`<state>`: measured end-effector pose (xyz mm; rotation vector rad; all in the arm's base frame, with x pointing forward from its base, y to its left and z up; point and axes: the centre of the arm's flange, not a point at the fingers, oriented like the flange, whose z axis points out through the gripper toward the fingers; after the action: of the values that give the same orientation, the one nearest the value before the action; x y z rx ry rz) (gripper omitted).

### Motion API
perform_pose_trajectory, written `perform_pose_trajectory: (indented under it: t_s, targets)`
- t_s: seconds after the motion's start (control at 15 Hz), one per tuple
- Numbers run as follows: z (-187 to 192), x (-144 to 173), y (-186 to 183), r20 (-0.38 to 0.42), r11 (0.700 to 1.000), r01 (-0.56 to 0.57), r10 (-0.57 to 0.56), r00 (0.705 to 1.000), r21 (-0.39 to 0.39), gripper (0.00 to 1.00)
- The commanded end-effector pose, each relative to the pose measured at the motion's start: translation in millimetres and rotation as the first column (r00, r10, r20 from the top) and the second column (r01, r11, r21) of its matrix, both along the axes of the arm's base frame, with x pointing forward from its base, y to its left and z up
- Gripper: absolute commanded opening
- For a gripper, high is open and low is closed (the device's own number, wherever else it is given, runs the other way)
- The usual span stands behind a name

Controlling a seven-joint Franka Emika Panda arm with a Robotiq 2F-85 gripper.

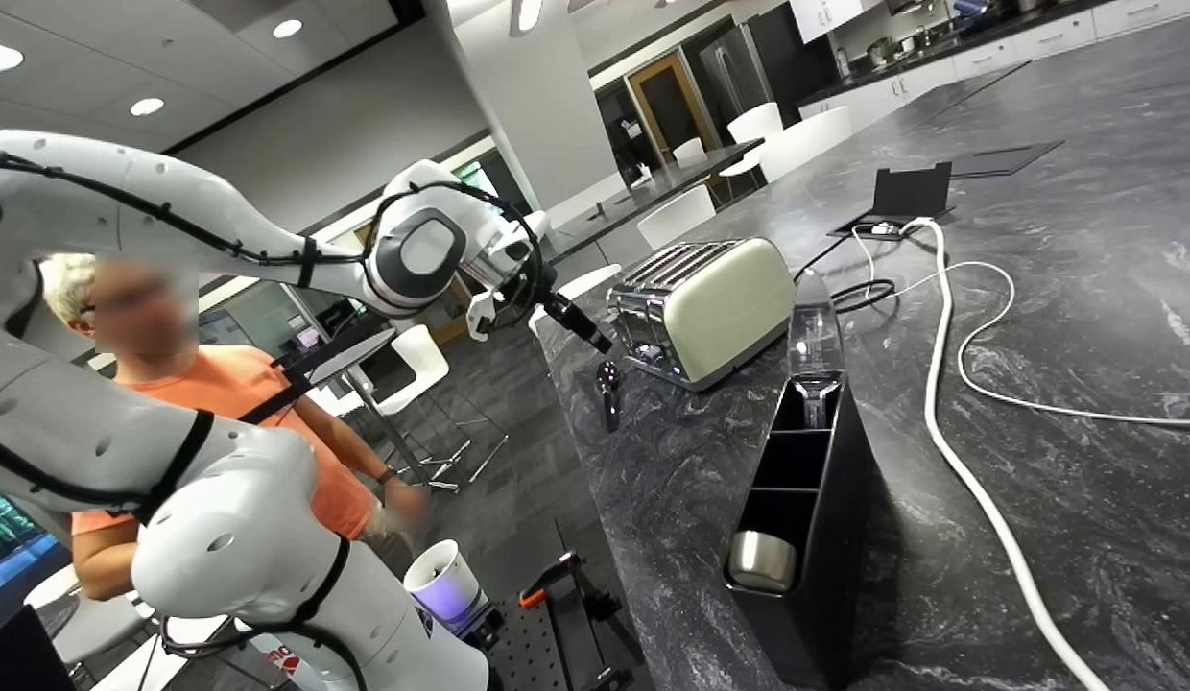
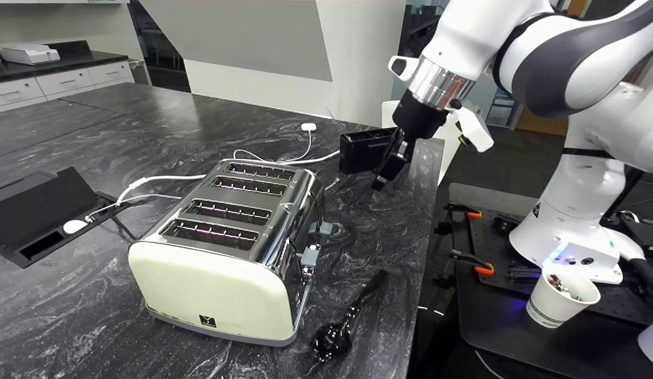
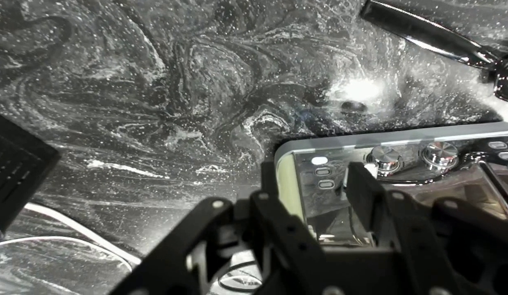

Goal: Pull the toaster lever up

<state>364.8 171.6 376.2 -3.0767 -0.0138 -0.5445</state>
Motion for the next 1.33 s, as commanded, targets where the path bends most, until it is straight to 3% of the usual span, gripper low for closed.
perform_pose_trajectory:
  t_s: [0.0, 0.2, 1.27]
  targets:
    - [-29, 27, 16, 0.045, 1.000, -0.009, 0.009, 0.999, -0.002, 0.19]
    - [-53, 34, 14, 0.060, 0.999, -0.037, 0.038, 0.997, -0.013, 0.00]
    - [-121, 58, 4, 0.057, 0.989, -0.128, 0.124, 0.991, 0.067, 0.00]
